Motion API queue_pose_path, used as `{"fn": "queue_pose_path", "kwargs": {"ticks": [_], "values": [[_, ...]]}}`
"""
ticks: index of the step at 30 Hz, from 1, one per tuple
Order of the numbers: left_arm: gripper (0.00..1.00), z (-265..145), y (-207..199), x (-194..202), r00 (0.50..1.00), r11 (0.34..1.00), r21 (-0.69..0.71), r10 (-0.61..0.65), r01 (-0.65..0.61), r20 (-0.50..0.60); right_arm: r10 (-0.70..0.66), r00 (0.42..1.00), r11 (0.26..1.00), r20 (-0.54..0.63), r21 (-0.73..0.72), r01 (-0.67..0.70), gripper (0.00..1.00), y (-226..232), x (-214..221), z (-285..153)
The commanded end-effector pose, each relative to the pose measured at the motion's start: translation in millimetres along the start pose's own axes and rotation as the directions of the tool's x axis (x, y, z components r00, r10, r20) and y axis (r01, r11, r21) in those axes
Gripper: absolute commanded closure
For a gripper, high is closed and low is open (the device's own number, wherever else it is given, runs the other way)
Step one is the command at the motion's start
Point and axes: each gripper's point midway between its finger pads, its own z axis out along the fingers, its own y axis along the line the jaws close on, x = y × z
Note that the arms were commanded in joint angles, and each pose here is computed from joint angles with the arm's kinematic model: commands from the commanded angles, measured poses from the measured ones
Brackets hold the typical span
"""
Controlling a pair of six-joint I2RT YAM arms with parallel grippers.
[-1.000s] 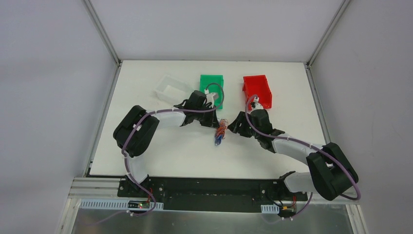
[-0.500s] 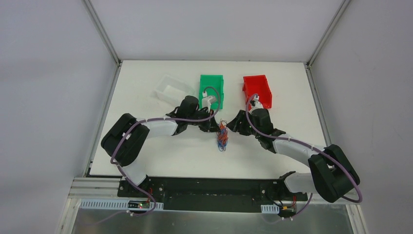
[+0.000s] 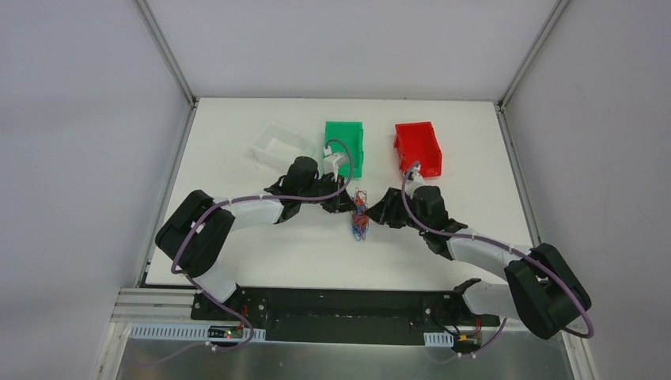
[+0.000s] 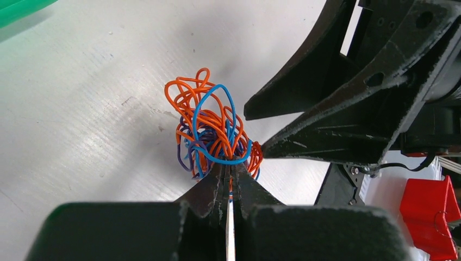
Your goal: Untangle the cables
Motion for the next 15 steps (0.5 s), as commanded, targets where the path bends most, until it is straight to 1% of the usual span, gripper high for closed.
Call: {"fn": "queue_pose_path", "kwargs": {"ticks": [1,4,7,12,14,15], "values": [[1.00,-3,-8,-19,0.997,1.000,0.004,0.030,-0.030,0.066,-0.027,1.000,0.990,-0.007,-0.137,0.026,0.48,31,-3,6],[1.00,-5,-2,-20,0.996,0.999,-0.036,0.025,-0.022,0.082,-0.021,0.999,0.988,-0.033,-0.156,0.016,0.48,35,7,10],[1.00,-7,2,-22,0.995,0.998,-0.059,0.022,-0.017,0.095,-0.019,0.999,0.990,-0.044,-0.141,0.012,0.49,34,13,13],[1.00,-9,10,-23,0.994,0.995,-0.102,0.012,-0.001,0.107,-0.013,0.999,0.993,-0.035,-0.115,0.009,0.55,30,16,15],[1.00,-10,11,-24,0.994,0.994,-0.105,0.008,0.003,0.109,-0.009,1.000,0.995,-0.023,-0.099,0.007,0.54,27,16,15],[1.00,-10,13,-23,0.994,0.994,-0.111,0.006,0.006,0.110,-0.007,1.000,0.996,-0.019,-0.090,0.005,0.52,26,16,14]]}}
